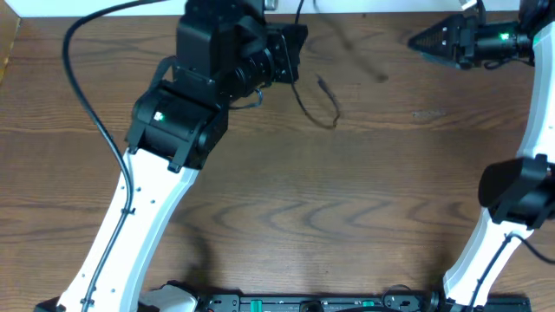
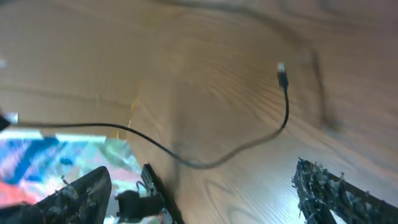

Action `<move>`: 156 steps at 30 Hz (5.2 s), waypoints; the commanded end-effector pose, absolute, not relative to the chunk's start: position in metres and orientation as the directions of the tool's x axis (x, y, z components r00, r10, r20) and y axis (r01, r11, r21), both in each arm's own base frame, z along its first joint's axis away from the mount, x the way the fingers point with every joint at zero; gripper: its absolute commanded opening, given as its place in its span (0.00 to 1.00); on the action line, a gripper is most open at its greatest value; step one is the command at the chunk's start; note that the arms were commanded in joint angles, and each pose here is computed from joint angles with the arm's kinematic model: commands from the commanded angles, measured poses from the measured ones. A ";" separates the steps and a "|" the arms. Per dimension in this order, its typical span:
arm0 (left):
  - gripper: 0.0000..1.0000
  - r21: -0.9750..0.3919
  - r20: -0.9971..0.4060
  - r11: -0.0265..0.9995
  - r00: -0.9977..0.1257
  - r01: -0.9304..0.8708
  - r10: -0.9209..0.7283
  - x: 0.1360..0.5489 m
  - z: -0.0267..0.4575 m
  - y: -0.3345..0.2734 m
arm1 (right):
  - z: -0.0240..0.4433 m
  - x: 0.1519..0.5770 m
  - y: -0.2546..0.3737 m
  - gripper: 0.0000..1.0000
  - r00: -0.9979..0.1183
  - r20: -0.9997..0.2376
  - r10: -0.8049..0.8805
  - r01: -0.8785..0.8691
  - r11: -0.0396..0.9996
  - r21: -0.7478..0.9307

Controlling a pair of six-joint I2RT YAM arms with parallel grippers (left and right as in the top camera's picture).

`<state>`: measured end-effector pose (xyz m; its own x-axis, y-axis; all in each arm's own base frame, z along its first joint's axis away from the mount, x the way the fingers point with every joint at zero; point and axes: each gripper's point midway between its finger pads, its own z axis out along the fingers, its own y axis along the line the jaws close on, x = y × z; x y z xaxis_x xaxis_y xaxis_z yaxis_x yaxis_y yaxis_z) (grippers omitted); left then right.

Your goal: Untangle cables

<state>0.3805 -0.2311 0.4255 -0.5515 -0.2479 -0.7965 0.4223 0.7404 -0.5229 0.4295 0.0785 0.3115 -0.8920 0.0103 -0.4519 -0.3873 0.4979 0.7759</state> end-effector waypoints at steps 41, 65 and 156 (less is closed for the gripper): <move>0.23 -0.946 -0.183 0.314 -0.660 -0.085 -0.729 0.389 0.433 -0.228 | 0.402 0.415 0.245 0.01 -0.597 -0.785 -0.168 -0.698 0.591 0.404; 0.63 -0.630 -0.511 0.774 -0.785 0.063 -0.351 0.357 0.352 -0.210 | 0.423 0.526 -0.110 0.01 -0.332 -0.874 0.355 0.272 0.923 0.271; 1.00 -0.121 -0.730 0.804 -0.601 0.583 0.326 0.343 0.328 -0.204 | 0.474 0.242 0.002 0.99 -0.589 -0.779 0.216 -0.037 0.955 0.293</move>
